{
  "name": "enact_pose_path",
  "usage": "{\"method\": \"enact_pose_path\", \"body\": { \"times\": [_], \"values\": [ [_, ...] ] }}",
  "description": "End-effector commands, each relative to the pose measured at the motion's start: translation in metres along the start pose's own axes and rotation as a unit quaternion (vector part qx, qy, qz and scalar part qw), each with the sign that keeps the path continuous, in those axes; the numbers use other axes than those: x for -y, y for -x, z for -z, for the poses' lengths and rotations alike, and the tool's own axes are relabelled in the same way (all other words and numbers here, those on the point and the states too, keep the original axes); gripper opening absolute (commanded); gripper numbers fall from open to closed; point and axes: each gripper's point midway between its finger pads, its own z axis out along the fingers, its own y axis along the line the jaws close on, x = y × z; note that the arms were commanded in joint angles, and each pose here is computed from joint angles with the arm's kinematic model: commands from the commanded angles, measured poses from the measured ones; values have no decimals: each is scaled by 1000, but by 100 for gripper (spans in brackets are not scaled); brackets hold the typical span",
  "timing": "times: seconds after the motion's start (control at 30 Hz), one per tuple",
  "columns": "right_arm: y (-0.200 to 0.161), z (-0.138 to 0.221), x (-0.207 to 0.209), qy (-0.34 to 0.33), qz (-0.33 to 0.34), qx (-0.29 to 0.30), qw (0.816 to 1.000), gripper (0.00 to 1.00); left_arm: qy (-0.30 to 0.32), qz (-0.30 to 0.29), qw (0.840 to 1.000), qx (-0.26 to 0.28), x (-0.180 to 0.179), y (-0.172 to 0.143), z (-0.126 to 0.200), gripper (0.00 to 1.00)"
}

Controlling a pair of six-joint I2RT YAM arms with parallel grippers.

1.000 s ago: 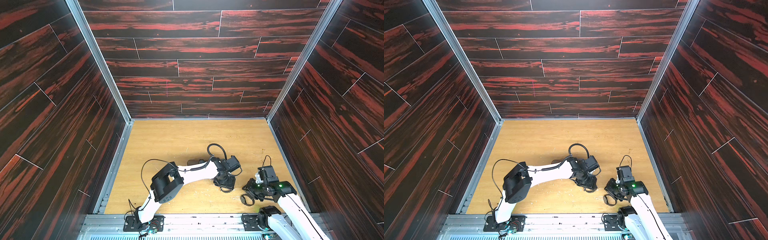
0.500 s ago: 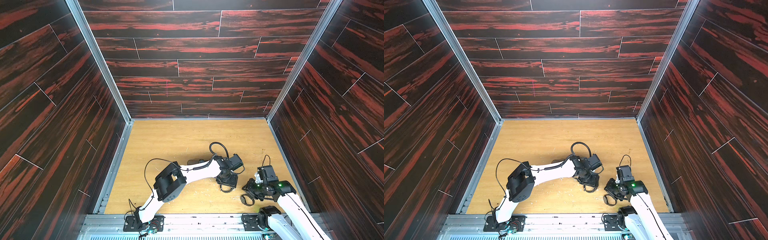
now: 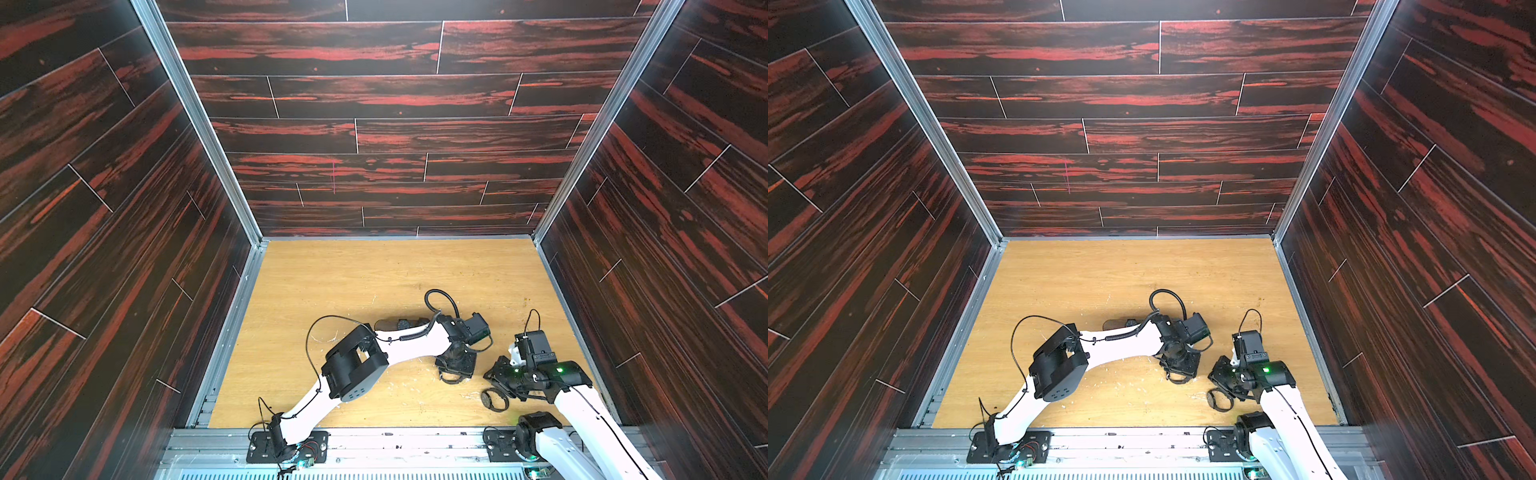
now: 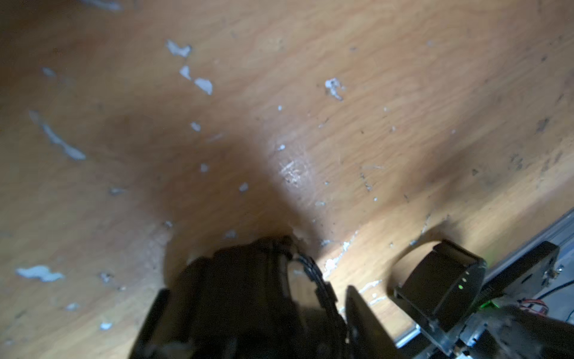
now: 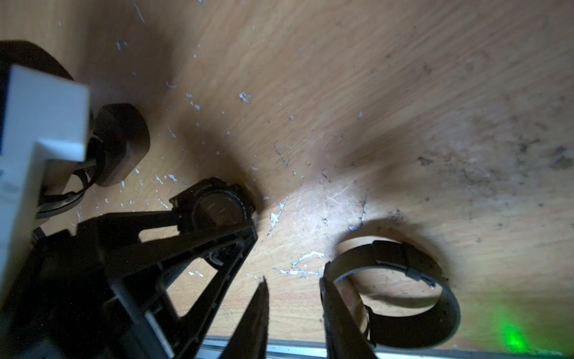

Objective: Place watch on stand
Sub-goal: Pick up the watch at the center of the board.

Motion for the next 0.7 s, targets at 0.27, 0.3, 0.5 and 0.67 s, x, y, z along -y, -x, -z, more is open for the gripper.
{"method": "enact_pose_path", "body": {
  "times": [0.27, 0.3, 0.5, 0.67],
  "values": [
    [1, 6, -4, 10, 4, 7, 1000, 32, -31, -5, 999, 7, 17, 0, 20, 19],
    [1, 7, -4, 11, 4, 8, 1000, 32, -41, -7, 999, 9, 21, -1, 23, 19],
    [4, 12, -11, 26, 7, 19, 999, 32, -109, -19, 993, 39, 45, 0, 65, 16],
    [10, 24, -27, 56, 19, 33, 998, 32, -192, -30, 977, 83, 65, 8, 114, 16]
  ]
}}
